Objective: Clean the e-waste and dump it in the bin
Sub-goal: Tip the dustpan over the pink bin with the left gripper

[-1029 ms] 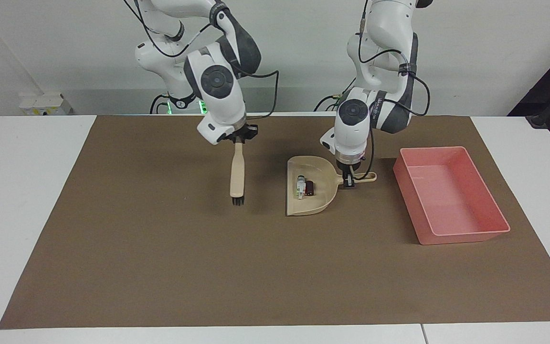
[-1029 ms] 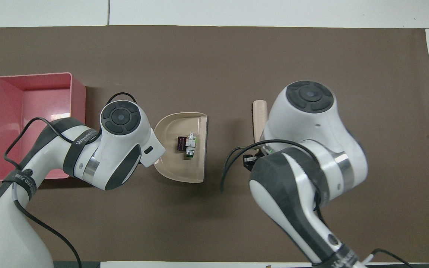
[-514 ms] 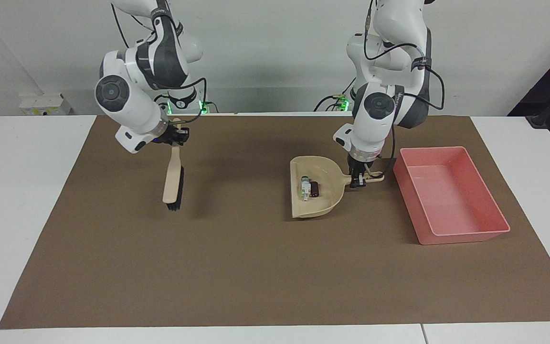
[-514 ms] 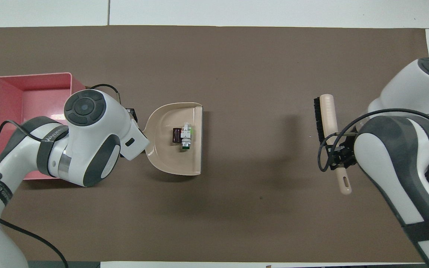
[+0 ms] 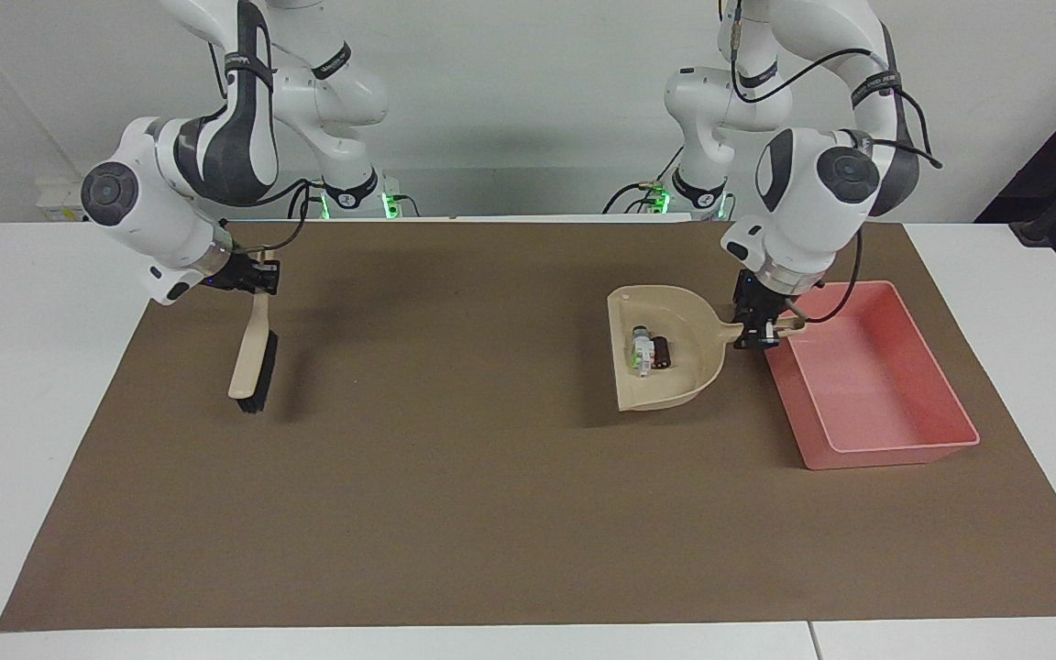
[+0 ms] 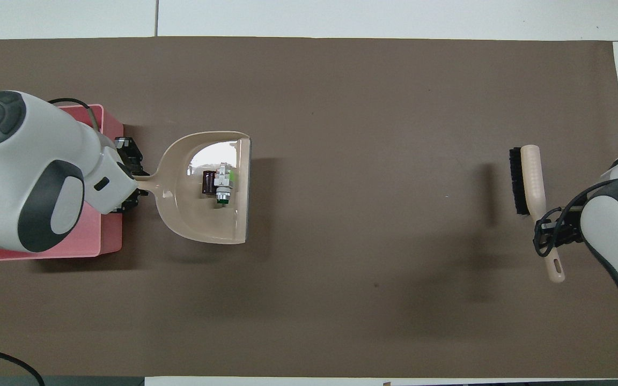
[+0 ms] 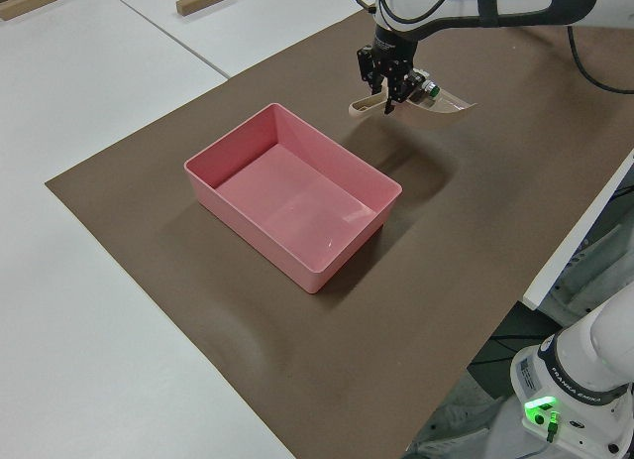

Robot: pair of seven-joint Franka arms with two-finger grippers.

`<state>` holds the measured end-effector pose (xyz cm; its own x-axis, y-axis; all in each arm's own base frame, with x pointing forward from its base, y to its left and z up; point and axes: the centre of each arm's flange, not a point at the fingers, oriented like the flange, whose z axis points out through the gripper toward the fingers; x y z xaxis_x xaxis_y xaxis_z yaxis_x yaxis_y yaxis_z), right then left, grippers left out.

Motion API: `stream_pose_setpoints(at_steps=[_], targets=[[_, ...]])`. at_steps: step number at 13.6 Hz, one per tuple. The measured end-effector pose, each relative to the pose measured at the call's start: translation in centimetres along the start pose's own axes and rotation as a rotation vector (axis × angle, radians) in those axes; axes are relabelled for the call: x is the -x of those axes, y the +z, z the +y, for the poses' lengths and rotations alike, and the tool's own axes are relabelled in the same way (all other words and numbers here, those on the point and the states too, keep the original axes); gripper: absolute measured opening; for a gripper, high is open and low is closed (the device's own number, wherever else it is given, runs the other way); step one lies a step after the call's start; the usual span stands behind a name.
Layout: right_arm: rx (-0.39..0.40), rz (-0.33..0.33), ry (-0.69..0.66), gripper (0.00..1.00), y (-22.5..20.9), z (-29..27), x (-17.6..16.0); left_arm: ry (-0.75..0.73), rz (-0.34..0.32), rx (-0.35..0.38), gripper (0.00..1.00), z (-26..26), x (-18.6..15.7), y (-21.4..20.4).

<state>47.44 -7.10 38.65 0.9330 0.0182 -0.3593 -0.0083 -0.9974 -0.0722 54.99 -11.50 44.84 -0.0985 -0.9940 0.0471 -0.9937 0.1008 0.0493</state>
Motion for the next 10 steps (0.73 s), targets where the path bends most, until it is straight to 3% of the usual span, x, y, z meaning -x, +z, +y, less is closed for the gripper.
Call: stream_pose_setpoints(at_steps=[4, 7, 10], targets=[[0.047, -0.042, -0.018, 0.26, 2.6, 0.0, 0.4, -0.01, 0.085, -0.002, 0.33, -0.6, 6.9, -3.5], [0.054, -0.049, -0.017, 0.26, 3.1, 0.1, 0.5, -0.026, 0.136, -0.024, 0.33, -0.2, 14.2, -5.9], [0.056, -0.029, -0.007, 0.26, 3.9, 0.1, 0.4, -0.02, 0.138, -0.071, 0.33, 0.3, 22.1, -8.5]])
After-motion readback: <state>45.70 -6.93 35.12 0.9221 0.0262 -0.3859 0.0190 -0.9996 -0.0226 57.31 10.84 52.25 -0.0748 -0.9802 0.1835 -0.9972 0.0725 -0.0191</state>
